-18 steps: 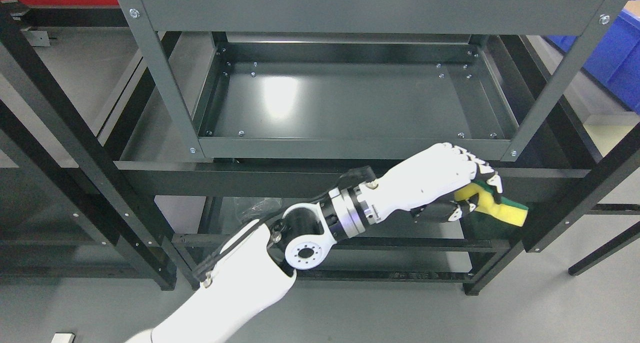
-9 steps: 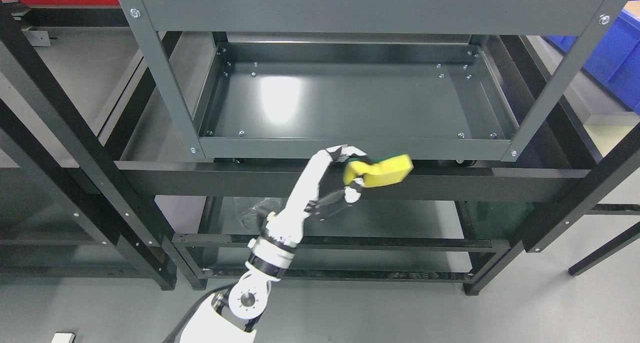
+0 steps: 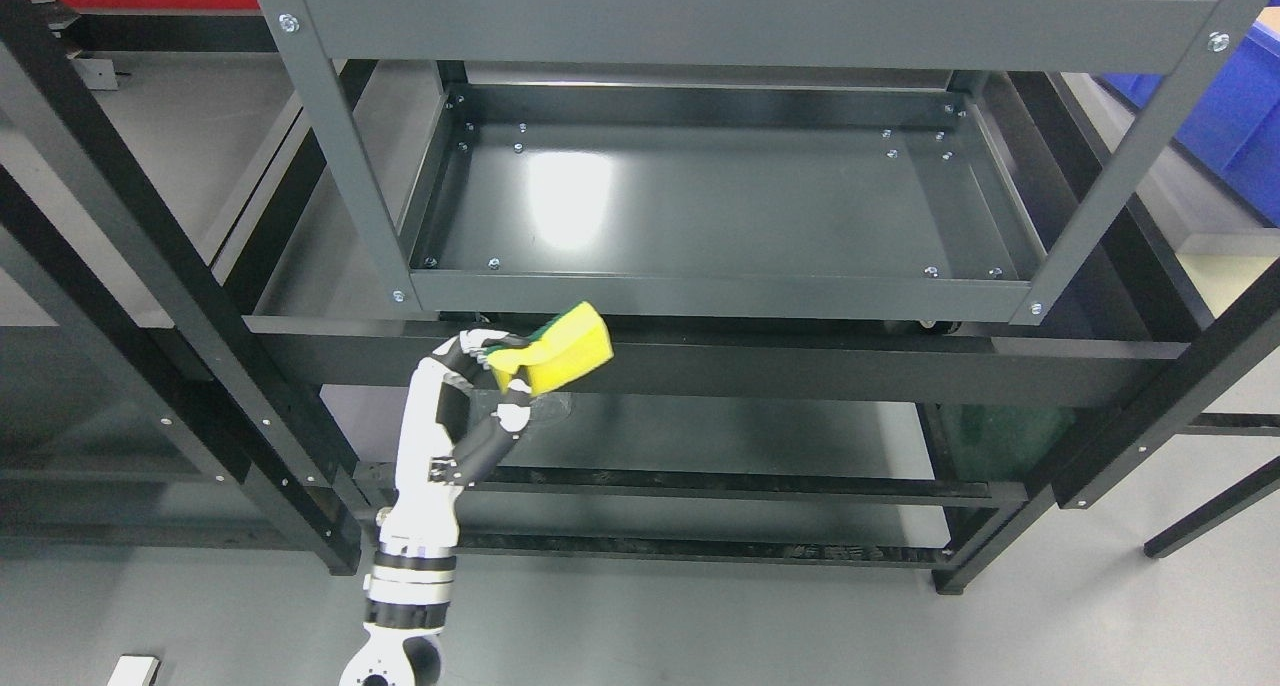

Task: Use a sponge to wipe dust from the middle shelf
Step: 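Withdraw the left hand holding the sponge down out of the shelf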

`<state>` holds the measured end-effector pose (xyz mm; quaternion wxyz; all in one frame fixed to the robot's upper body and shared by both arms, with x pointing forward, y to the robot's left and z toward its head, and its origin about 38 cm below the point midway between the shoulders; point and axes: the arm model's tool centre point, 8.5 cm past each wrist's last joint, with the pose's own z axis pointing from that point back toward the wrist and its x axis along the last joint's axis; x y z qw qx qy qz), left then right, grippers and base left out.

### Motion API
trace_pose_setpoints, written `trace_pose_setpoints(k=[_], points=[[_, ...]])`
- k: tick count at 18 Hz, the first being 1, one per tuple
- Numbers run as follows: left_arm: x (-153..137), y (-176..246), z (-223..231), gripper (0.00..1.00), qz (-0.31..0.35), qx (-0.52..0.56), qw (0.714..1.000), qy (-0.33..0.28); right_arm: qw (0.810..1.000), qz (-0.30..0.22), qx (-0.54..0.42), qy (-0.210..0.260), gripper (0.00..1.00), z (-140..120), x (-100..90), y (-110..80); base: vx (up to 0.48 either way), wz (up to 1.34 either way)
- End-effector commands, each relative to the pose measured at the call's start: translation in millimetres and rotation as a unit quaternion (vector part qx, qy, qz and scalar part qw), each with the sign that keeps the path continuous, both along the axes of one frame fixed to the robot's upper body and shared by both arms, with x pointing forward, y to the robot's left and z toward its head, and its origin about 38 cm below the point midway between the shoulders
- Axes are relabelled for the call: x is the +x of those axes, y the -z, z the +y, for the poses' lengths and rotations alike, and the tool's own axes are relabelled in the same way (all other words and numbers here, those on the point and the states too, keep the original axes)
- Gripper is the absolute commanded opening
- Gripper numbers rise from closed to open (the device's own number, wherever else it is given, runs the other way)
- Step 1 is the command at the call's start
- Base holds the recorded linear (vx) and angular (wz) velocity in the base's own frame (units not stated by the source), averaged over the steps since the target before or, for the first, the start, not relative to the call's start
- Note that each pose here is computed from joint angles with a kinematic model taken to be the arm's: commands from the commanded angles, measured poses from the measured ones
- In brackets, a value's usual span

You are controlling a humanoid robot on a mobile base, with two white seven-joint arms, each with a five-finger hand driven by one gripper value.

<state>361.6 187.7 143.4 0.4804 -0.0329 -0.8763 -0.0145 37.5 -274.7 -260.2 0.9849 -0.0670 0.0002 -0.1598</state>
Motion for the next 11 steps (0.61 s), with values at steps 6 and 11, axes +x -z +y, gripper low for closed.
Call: trace_pose_setpoints(k=[6,11], points=[[-20,3,71,0.01,0.003,-0.014,0.996,-0.088,1.000,-0.008,-0.011,0.000,1.00,-13,5.9,-1.3,-0.005,0.03],[-19,5,55,0.01,0.006,-0.005,0.999,-0.054,1.000,-0.008,-0.011,0.000,1.00,-13,5.9,-1.3,-0.001,0.00]])
